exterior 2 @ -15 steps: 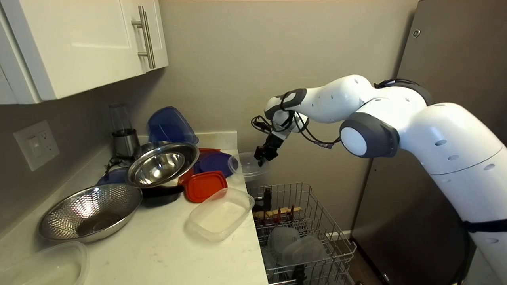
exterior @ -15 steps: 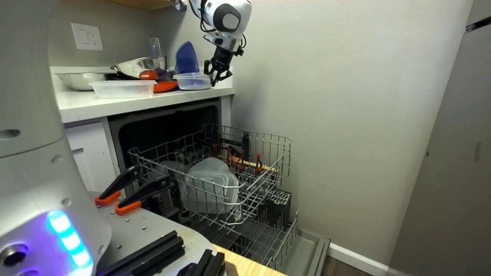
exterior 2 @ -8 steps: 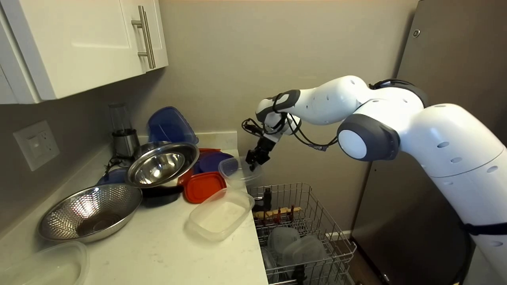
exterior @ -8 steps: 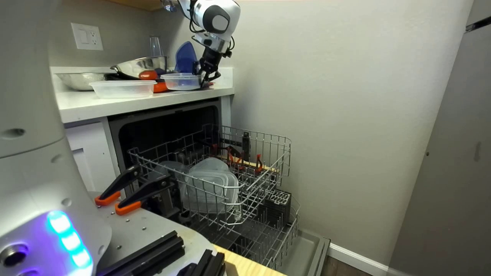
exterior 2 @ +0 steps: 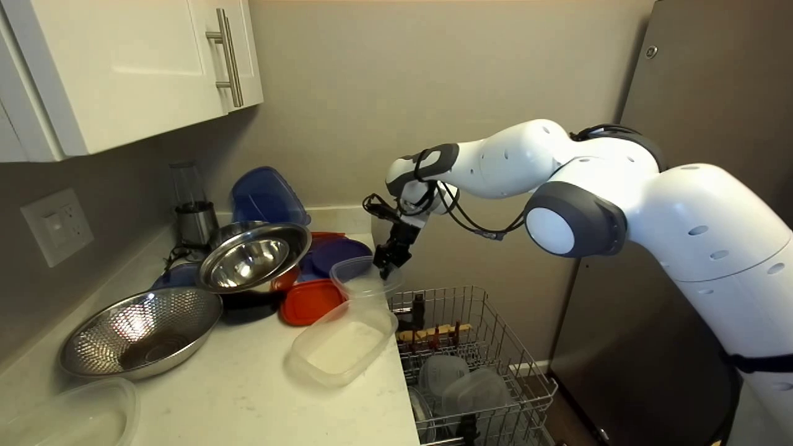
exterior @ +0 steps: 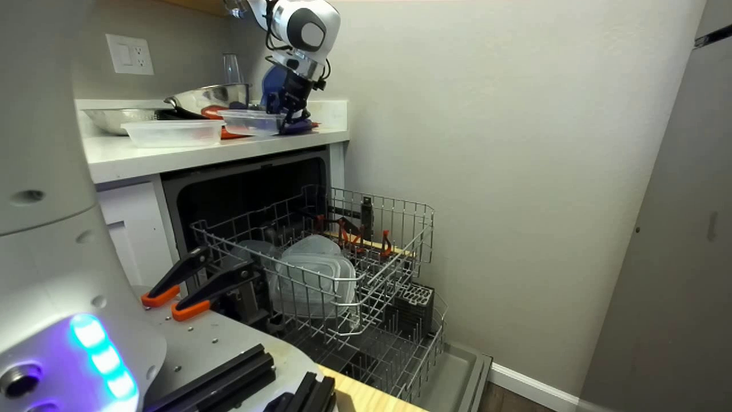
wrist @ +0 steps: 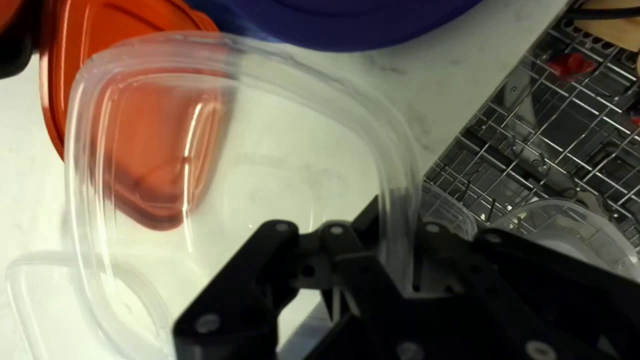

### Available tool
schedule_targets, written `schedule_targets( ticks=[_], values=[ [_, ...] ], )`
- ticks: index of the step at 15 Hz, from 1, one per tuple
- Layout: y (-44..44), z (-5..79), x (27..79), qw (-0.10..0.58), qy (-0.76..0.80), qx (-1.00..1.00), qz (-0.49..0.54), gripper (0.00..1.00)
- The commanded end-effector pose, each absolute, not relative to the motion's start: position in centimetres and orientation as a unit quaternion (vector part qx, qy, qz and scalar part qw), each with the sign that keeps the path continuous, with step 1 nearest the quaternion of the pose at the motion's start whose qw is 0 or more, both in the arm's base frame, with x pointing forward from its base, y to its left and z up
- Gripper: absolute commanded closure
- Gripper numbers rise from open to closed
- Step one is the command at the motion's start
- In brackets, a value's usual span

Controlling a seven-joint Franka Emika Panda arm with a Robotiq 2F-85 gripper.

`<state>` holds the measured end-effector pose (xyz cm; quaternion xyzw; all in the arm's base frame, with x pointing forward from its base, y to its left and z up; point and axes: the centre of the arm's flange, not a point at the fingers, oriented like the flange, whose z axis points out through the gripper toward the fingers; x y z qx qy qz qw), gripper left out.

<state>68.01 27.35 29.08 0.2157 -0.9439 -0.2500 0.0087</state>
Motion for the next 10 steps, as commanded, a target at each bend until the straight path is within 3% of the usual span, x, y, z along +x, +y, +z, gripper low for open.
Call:
schedule_targets(
  ticks=[1, 7, 10],
  values=[
    [27.1, 29.6, 67.1, 0.014, -0.944, 0.224, -0.241, 0.99],
    [25.9, 29.9, 67.8, -0.011, -0.949, 0.2, -0.242, 0.94],
    [25.2, 30.0, 68.3, -0.034, -0.954, 0.185, -0.235, 0.99]
  ],
)
